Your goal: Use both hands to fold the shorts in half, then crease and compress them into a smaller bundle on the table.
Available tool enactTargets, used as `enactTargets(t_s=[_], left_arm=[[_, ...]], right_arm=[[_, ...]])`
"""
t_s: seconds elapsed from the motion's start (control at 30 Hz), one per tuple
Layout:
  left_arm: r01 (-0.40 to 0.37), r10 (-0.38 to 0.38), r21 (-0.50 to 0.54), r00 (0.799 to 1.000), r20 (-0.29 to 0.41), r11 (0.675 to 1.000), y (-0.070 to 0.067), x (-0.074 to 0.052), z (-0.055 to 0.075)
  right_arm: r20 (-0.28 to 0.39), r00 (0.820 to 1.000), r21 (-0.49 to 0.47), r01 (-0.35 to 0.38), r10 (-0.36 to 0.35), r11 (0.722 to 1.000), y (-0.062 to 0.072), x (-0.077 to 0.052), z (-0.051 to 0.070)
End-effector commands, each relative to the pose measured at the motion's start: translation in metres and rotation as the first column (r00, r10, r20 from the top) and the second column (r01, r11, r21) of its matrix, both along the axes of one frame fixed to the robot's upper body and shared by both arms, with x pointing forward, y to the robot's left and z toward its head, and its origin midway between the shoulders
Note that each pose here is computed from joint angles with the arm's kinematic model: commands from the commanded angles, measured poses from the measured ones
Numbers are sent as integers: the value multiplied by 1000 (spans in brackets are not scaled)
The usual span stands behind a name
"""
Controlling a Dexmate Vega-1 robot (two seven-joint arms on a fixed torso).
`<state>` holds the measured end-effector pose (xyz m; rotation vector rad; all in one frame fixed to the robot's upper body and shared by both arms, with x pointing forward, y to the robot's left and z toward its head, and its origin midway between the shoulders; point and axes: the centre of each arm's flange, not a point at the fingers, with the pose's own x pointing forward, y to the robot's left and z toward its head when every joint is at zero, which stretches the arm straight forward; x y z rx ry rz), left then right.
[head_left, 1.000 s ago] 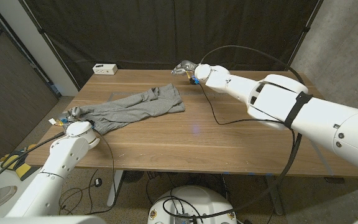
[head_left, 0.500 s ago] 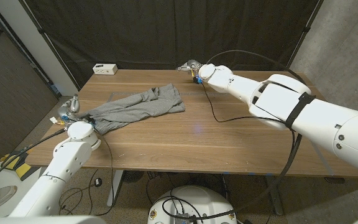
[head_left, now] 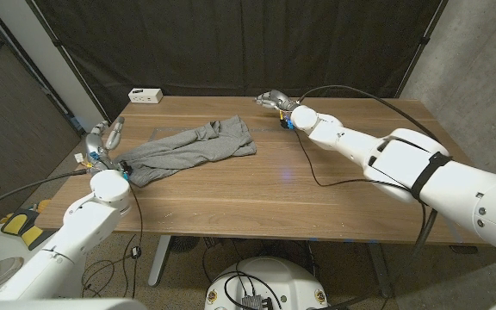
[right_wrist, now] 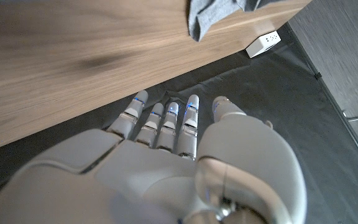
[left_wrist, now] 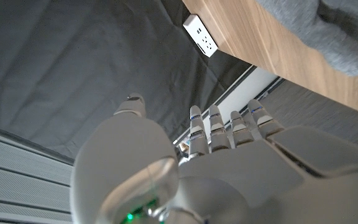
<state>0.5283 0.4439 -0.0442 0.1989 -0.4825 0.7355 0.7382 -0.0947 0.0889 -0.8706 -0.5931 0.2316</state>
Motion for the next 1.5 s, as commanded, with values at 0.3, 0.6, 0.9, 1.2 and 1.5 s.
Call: enactTargets(t_s=[0.3,0.6,0.9,1.2,1.5], left_arm=[[0,69,323,977,-201,946,-16,-31,6],[8,135,423,943,-305,906,-18,-42,10],[28,191,495,902,-386,868,-18,-48,15],[79,209,541,869,-449,838,-17,-48,18],[108,242,572,831,-501,813,-19,-49,18]], right_arm=[[326,927,-213,-117,184,970,42,-94,-7],[409,887,-337,-71,213,939,51,-120,-18],[437,872,-417,-21,221,908,61,-129,-29],[449,864,-467,9,228,884,71,-136,-38],[450,861,-511,30,238,859,77,-141,-52]])
